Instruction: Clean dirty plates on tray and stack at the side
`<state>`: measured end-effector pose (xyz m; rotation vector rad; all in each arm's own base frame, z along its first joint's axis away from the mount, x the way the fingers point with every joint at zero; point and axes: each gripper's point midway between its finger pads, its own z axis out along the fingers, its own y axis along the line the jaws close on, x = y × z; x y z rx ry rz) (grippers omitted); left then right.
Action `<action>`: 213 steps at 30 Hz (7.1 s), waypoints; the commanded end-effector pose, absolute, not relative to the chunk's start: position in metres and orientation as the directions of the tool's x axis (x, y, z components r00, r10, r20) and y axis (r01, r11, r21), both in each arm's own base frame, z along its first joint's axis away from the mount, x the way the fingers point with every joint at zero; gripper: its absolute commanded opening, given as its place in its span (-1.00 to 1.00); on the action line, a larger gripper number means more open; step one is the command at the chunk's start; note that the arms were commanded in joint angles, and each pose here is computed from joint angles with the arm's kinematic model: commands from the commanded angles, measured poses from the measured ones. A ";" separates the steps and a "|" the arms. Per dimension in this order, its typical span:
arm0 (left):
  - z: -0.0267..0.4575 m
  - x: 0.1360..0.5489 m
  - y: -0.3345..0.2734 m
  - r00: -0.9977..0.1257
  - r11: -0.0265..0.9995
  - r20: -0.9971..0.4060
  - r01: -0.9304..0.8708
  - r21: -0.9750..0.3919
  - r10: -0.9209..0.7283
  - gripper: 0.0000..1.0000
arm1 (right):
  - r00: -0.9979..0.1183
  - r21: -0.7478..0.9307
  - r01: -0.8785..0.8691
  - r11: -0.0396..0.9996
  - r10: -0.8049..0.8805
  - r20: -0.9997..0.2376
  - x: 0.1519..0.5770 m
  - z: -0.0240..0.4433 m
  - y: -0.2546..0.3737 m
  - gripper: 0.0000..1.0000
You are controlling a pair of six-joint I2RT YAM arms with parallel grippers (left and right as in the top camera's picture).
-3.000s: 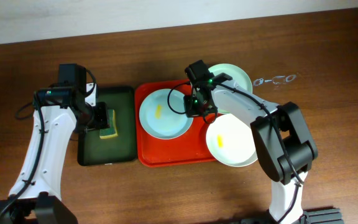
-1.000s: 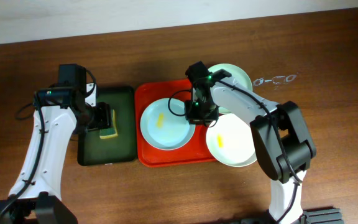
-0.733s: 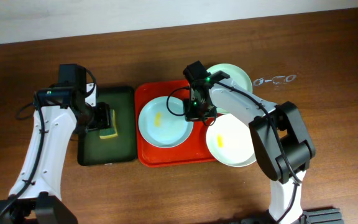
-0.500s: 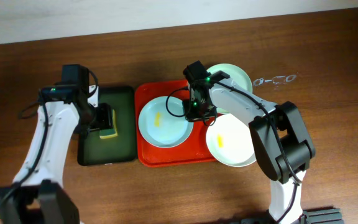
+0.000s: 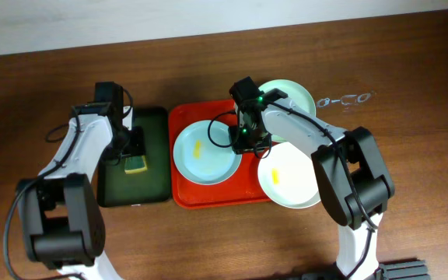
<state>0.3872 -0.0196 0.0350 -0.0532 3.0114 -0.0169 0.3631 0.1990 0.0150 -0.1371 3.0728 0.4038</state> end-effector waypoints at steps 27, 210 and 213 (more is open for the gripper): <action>0.106 0.392 -0.019 -0.960 1.000 -0.281 -0.007 -0.013 -0.010 -1.00 | -0.998 0.577 0.051 0.815 0.016 0.066 0.372 0.049 0.198 0.09; 0.044 0.362 -0.031 -0.996 0.987 -0.066 0.054 0.152 0.065 -1.00 | -0.996 0.321 -0.083 0.943 -0.082 -0.018 0.356 0.018 0.211 -0.33; 0.025 0.358 -0.015 -0.997 0.989 -0.075 -0.006 0.149 0.005 -1.00 | -0.996 0.321 -0.083 0.943 -0.082 -0.018 0.356 0.018 0.211 -0.21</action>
